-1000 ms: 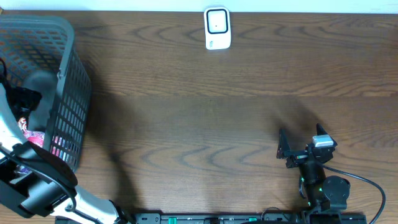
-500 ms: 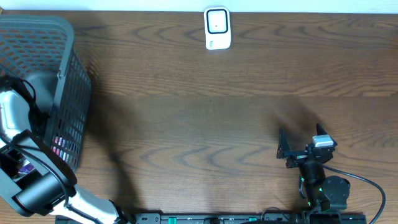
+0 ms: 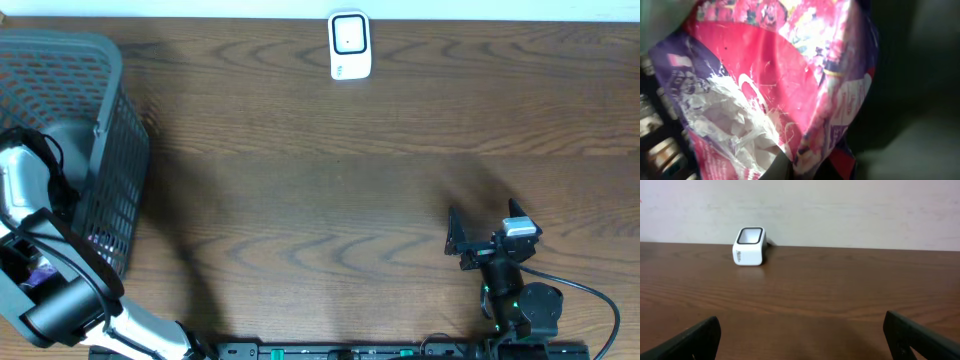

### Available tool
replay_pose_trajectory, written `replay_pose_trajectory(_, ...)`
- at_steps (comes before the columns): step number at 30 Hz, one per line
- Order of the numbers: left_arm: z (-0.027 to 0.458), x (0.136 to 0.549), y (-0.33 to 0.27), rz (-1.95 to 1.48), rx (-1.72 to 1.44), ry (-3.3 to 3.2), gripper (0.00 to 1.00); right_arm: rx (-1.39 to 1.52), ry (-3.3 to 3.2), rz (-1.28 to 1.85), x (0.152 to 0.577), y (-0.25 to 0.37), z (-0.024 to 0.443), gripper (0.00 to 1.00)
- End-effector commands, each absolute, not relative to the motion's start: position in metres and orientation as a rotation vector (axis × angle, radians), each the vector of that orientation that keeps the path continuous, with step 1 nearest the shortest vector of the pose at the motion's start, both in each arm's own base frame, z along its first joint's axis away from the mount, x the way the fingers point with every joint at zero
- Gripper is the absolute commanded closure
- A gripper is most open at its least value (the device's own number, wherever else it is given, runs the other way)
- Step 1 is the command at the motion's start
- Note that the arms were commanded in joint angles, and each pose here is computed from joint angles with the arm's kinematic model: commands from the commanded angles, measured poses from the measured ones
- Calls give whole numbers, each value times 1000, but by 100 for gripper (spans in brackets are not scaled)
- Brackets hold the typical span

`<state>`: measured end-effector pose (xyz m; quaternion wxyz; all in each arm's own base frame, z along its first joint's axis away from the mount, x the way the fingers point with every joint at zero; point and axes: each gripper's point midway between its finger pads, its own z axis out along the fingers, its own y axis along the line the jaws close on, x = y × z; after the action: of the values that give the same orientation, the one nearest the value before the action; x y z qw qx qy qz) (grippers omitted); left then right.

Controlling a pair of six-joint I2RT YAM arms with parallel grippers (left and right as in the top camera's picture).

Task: Scan the item barcode
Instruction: 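Grasp the purple-red tissue pack with the left gripper and lift, then carry the tissue pack to the scanner and set it on the table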

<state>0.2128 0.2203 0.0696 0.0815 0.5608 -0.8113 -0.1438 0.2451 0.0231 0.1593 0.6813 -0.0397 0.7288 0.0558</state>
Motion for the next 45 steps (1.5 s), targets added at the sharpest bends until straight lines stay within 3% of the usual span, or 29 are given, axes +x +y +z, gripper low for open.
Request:
replay_pose_trajectory(1,115,227,238,-491,1755,-2482,93,-79,1635,133,245,23,159,1)
replay_pose_trajectory(7,218,256,250,-466,2003,-2702,93,-79,1635,133,245,23,159,1)
replay_pose_trajectory(14,351,283,228,-174,2340,-3149,93,-80,1635,133,245,23,159,1)
replay_pose_trajectory(20,420,296,168,661,2522,-3222,93,-79,1635,133,245,23,159,1)
replay_pose_trajectory(24,458,318,106,1235,2090,-3443,93,-79,1635,133,245,23,159,1)
replay_pose_trajectory(27,466,327,62,1422,1784,-3520,93,-79,1635,133,245,23,159,1)
replay_pose_trajectory(30,464,335,4,1487,1265,-3677,93,-79,1635,133,245,23,159,1)
replay_pose_trajectory(33,457,341,-41,1448,835,-3790,93,-79,1635,133,245,23,159,1)
replay_pose_trajectory(35,441,346,-82,1283,331,-3909,92,-79,1635,133,245,23,159,1)
replay_pose_trajectory(37,423,349,-105,1170,106,-3909,93,-79,1635,133,245,23,159,1)
replay_pose_trajectory(45,329,364,-185,860,-232,-3694,93,-79,1635,133,245,23,159,1)
